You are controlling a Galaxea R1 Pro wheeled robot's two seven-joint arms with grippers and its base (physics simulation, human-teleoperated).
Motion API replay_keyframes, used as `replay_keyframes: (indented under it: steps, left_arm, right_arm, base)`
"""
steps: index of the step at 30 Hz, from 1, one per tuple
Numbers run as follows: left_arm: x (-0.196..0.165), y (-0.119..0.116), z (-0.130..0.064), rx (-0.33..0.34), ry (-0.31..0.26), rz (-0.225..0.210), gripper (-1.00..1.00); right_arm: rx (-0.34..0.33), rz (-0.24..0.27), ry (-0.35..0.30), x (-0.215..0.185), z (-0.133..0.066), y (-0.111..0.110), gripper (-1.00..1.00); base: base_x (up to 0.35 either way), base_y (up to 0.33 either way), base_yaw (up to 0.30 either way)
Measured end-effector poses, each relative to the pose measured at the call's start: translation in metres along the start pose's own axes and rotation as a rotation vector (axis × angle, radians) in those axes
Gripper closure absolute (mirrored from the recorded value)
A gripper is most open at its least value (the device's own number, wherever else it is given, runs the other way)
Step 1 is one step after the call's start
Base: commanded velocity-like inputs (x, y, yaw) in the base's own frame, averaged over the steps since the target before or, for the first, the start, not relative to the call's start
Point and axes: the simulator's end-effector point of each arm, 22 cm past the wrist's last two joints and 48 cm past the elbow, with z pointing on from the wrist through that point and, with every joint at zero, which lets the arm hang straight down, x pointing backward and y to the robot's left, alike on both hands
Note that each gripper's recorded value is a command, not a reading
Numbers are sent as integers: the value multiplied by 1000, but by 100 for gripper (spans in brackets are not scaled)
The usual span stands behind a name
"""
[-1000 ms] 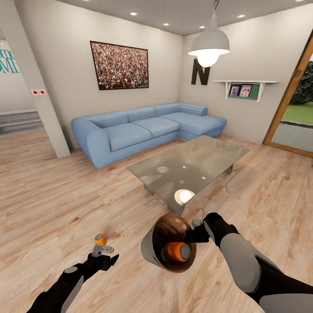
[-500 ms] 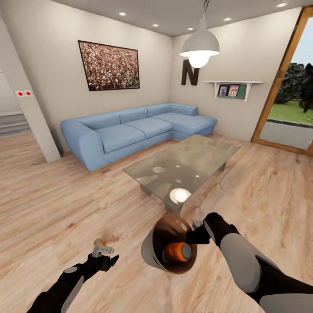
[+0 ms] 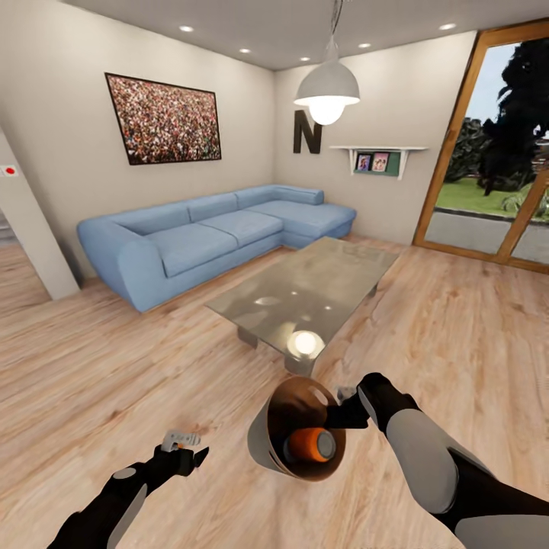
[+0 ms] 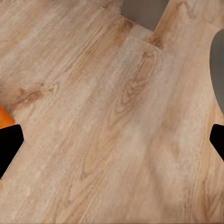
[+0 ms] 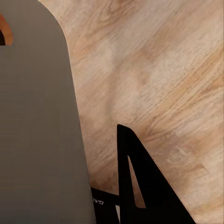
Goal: Put the three can of soda from the living room inside the tash can in the kitchen.
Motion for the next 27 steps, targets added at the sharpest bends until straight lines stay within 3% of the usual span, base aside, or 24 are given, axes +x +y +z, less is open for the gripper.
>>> replay_keyframes:
  steps: [27]
  left_arm:
    - [-15, -2, -6, -1, -29, 10, -100]
  right_arm:
    - [2, -11, -27, -7, -14, 5, 100]
  base:
    - [0, 319, -201]
